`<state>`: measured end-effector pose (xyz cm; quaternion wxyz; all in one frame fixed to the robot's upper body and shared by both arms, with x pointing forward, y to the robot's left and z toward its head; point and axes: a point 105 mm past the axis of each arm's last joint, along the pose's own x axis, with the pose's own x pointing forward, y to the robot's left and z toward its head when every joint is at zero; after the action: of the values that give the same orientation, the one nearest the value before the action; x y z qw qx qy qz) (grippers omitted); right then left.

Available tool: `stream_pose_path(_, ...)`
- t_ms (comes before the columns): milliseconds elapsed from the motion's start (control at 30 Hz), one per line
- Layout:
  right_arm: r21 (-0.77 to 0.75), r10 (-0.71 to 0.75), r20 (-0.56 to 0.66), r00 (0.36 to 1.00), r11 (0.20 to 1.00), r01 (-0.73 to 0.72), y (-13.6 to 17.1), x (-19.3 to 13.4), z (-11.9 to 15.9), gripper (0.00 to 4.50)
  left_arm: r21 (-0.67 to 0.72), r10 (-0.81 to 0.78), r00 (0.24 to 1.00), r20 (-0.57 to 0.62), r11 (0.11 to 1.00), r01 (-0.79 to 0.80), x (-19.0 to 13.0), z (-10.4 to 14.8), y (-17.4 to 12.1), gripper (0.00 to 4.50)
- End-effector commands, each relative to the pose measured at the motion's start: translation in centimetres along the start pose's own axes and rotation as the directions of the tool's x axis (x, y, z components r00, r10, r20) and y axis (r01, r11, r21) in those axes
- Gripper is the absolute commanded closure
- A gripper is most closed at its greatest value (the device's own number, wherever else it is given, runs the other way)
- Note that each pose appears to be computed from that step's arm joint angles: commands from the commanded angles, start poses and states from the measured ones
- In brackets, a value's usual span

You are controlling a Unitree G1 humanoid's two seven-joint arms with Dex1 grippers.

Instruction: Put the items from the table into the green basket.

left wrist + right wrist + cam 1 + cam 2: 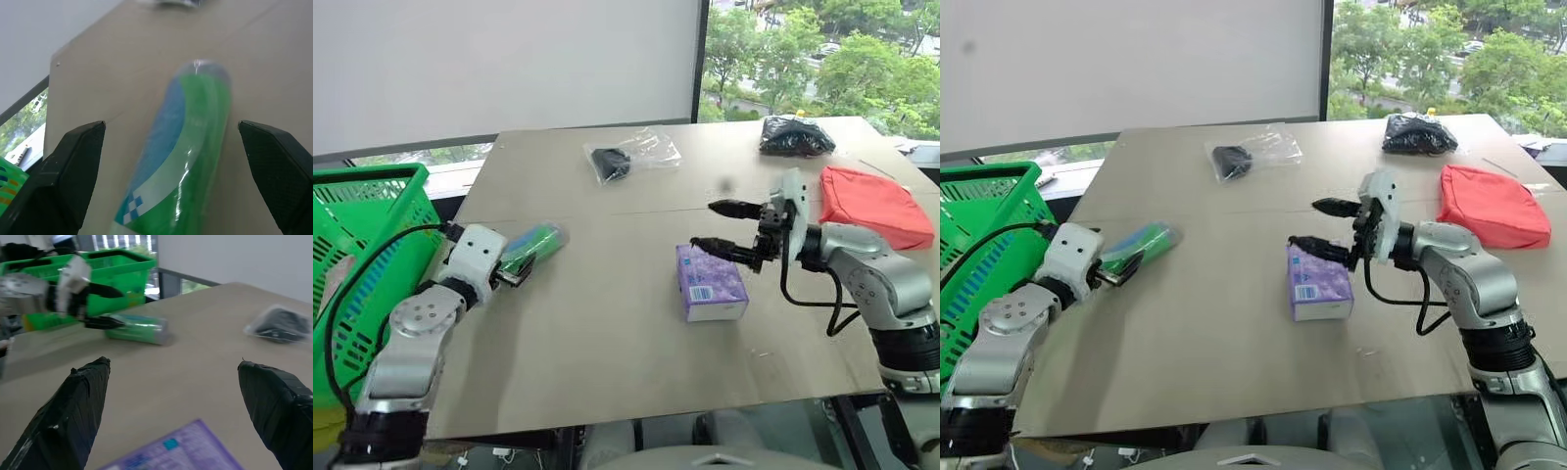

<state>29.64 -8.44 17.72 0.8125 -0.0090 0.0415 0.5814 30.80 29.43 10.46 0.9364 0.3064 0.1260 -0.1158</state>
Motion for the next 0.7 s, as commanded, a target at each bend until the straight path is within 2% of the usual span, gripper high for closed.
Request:
stream_pose_path(33,0.007,0.036,-0.018,0.999,0.999,-0.036,0.9,0.5,0.2,0.05,0.060,-0.080,0.994,-0.077,0.995,0.084,1.4,-2.0,0.3,0.00)
stream_pose_path(200,-0.013,0.034,-0.041,0.999,0.999,-0.035,0.9,0.7,0.1,0.05,0.017,-0.200,0.961,-0.192,0.978,0.207,2.9,-4.7,-0.4,0.00)
stream_pose_path(333,-0.027,0.041,-0.059,0.997,0.999,-0.042,1.1,0.7,-0.1,0.05,-0.127,-0.281,0.943,-0.178,0.957,0.261,3.7,-5.1,-1.3,0.00)
stream_pose_path(367,-0.025,0.042,-0.065,0.997,0.999,-0.044,1.0,0.7,-0.2,0.00,-0.155,-0.294,0.942,-0.161,0.950,0.270,3.8,-4.9,-1.3,0.55)
stream_pose_path(467,-0.023,0.061,-0.083,0.995,0.998,-0.063,1.4,0.9,-0.4,0.00,-0.200,-0.316,0.941,-0.120,0.936,0.288,3.7,-4.4,-1.0,1.80)
stream_pose_path(533,-0.030,0.064,-0.083,0.994,0.997,-0.067,1.4,1.1,-0.3,0.00,-0.195,-0.285,0.950,-0.128,0.946,0.258,3.5,-4.6,-0.3,2.40)
stream_pose_path(600,-0.035,0.066,-0.080,0.995,0.997,-0.069,1.4,1.3,-0.2,0.00,-0.166,-0.242,0.961,-0.134,0.962,0.219,3.5,-4.7,0.2,2.54)
stream_pose_path(700,-0.045,0.079,-0.061,0.995,0.996,-0.082,1.5,1.7,0.3,0.00,-0.137,-0.136,0.988,-0.077,0.983,0.124,3.8,-3.2,1.7,2.54)
